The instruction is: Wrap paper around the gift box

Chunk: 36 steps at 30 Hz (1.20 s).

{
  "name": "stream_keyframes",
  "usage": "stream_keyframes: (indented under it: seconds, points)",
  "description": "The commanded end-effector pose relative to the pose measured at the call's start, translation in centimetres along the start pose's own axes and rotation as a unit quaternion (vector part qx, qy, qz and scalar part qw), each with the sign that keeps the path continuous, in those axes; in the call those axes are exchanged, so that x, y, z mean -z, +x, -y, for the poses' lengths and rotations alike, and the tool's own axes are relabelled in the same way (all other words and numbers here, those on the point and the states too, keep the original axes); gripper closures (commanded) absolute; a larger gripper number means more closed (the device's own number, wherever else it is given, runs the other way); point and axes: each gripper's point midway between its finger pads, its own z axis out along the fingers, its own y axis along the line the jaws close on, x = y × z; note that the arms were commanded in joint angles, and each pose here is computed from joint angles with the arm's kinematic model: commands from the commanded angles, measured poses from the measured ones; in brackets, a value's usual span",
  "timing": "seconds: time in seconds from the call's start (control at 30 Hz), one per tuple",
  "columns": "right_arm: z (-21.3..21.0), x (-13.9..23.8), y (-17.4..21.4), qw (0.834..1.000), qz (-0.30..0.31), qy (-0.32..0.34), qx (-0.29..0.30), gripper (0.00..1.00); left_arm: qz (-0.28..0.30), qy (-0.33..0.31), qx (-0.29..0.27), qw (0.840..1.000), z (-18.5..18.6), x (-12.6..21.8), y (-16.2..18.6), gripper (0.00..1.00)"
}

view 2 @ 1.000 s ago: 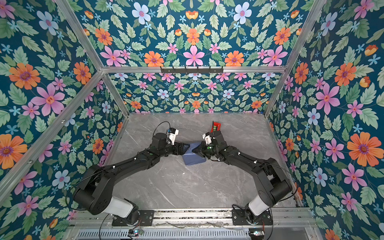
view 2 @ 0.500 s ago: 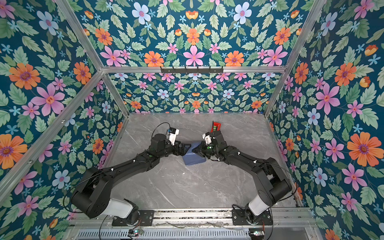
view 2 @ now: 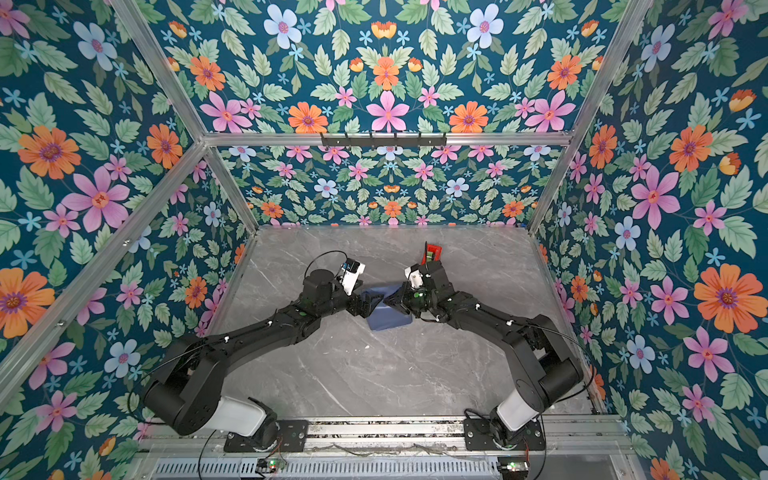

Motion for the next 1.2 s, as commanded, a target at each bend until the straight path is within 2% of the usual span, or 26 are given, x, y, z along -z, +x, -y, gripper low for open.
stream_keyframes:
  seconds: [0.0,0.2,0.43,0.83,1.17]
  points:
    - [2.4,-0.1,0.4,0.999,-0.001,0.046,-0.023,1.00,-0.011,0.011,-0.015,1.000,0.2,-0.5,0.3,0.00]
    - [2.5,-0.2,0.5,0.999,-0.002,0.047,-0.024,1.00,-0.014,0.024,-0.016,0.999,0.5,-1.0,0.3,0.00]
    - [2.5,-0.2,0.4,0.999,-0.002,0.046,-0.024,1.00,-0.018,0.009,0.000,1.000,-0.3,-1.9,0.2,0.00]
    - [2.6,-0.1,0.5,0.999,-0.003,0.047,-0.024,1.00,-0.071,-0.022,0.027,0.997,-2.1,-3.7,1.8,0.00]
    - [2.5,-0.1,0.5,0.999,-0.003,0.047,-0.023,1.00,-0.093,-0.050,0.046,0.993,-3.7,-3.5,2.7,0.01]
